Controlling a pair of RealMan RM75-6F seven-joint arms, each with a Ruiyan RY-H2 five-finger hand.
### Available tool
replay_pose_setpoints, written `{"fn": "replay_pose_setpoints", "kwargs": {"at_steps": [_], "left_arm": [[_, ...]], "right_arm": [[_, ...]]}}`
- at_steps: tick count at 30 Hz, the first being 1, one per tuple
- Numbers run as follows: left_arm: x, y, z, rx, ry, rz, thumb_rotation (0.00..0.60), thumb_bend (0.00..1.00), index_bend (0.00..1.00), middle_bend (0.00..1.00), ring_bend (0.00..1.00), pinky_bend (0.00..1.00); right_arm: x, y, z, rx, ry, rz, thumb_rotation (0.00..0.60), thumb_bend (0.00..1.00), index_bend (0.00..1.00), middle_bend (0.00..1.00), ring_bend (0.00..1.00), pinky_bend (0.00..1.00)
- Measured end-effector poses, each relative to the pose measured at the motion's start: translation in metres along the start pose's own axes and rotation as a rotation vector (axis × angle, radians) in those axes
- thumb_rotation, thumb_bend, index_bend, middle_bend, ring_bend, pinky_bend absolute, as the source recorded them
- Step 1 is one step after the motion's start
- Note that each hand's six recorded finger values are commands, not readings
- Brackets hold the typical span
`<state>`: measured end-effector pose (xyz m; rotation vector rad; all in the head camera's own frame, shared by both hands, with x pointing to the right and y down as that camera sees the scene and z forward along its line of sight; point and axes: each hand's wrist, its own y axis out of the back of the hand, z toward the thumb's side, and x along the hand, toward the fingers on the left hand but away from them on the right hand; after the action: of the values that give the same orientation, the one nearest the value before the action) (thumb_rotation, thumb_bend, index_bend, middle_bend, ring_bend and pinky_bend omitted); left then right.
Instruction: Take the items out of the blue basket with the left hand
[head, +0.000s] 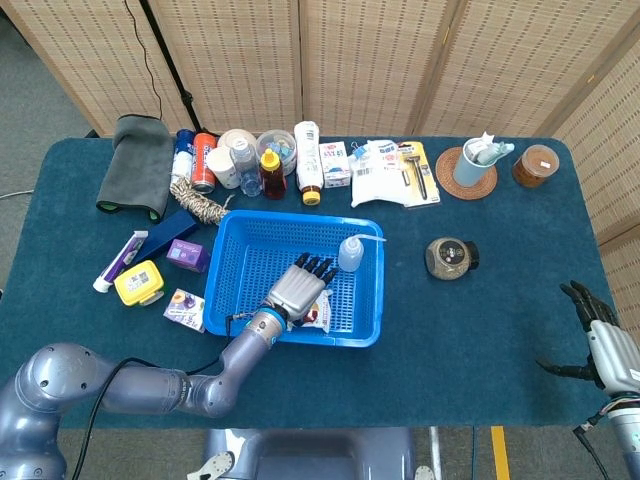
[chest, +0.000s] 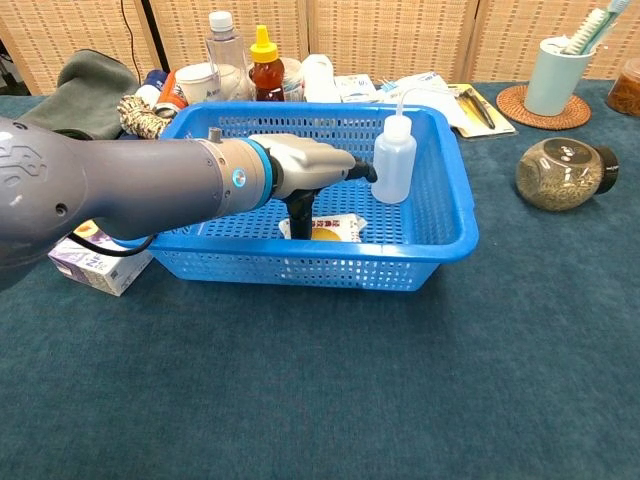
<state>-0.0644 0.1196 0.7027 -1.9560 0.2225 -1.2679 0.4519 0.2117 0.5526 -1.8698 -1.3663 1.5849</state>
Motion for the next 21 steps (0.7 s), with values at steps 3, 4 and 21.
{"fn": "replay_pose_setpoints", "kwargs": {"at_steps": [3,4,21], "left_arm": [[0.003,-0.001,0.000,0.013,0.009,-0.002,0.600,0.06,0.00,0.00,0.00,0.00],[0.005,0.000,-0.001,0.019,0.015,0.001,0.600,0.06,0.00,0.00,0.00,0.00],[0.041,0.031,-0.021,0.015,0.082,0.126,0.600,0.06,0.00,0.00,0.00,0.00]], "right_arm": [[-0.001,0.000,-0.001,-0.001,-0.002,0.002,0.600,0.00,0.00,0.00,0.00,0.00],[-0.001,0.000,-0.001,-0.001,-0.004,0.002,0.600,0.00,0.00,0.00,0.00,0.00],[-0.005,-0.003,-0.005,0.004,-0.022,0.010,0.600,0.00,0.00,0.00,0.00,0.00]]}}
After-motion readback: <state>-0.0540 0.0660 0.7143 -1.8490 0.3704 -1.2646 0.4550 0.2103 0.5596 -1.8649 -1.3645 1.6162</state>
